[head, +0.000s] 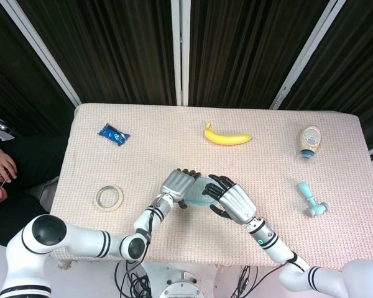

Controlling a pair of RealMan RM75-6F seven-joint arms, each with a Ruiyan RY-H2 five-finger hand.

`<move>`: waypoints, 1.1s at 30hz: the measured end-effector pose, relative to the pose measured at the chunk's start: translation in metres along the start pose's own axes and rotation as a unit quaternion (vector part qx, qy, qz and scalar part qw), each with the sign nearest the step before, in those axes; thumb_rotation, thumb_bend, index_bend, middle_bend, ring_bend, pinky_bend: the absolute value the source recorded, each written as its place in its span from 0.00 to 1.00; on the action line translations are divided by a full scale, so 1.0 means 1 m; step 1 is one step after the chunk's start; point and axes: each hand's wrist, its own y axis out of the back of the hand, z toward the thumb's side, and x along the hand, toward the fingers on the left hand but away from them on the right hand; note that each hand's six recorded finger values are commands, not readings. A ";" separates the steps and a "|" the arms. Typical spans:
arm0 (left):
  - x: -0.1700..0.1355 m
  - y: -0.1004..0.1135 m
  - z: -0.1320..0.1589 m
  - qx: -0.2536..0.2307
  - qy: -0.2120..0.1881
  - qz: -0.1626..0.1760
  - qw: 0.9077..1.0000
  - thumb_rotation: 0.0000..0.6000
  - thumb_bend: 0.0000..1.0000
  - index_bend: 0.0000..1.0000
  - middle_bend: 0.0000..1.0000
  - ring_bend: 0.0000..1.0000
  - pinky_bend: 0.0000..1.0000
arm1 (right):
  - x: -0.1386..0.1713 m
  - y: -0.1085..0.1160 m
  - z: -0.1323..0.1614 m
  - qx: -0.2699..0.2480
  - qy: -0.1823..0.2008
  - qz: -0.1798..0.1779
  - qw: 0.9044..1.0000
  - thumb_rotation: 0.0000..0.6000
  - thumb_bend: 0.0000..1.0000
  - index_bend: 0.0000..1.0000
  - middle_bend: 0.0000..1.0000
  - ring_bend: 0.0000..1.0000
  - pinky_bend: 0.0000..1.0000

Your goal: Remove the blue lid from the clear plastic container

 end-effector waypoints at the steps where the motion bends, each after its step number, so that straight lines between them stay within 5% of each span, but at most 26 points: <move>1: 0.000 0.001 0.000 0.001 0.000 0.001 1.000 1.00 0.00 0.27 0.32 0.22 0.28 | 0.000 -0.001 0.000 -0.002 -0.001 0.002 1.000 1.00 0.25 0.40 0.36 0.18 0.30; 17: -0.018 0.002 -0.009 0.010 -0.020 -0.027 0.999 1.00 0.00 0.04 0.08 0.00 0.07 | -0.009 -0.009 -0.001 0.001 0.011 0.010 1.000 1.00 0.39 0.60 0.43 0.23 0.36; 33: -0.043 0.015 -0.028 0.010 -0.020 0.008 1.000 1.00 0.00 0.00 0.00 0.00 0.02 | -0.012 -0.001 -0.004 -0.005 0.005 -0.082 0.997 1.00 0.35 0.88 0.50 0.29 0.37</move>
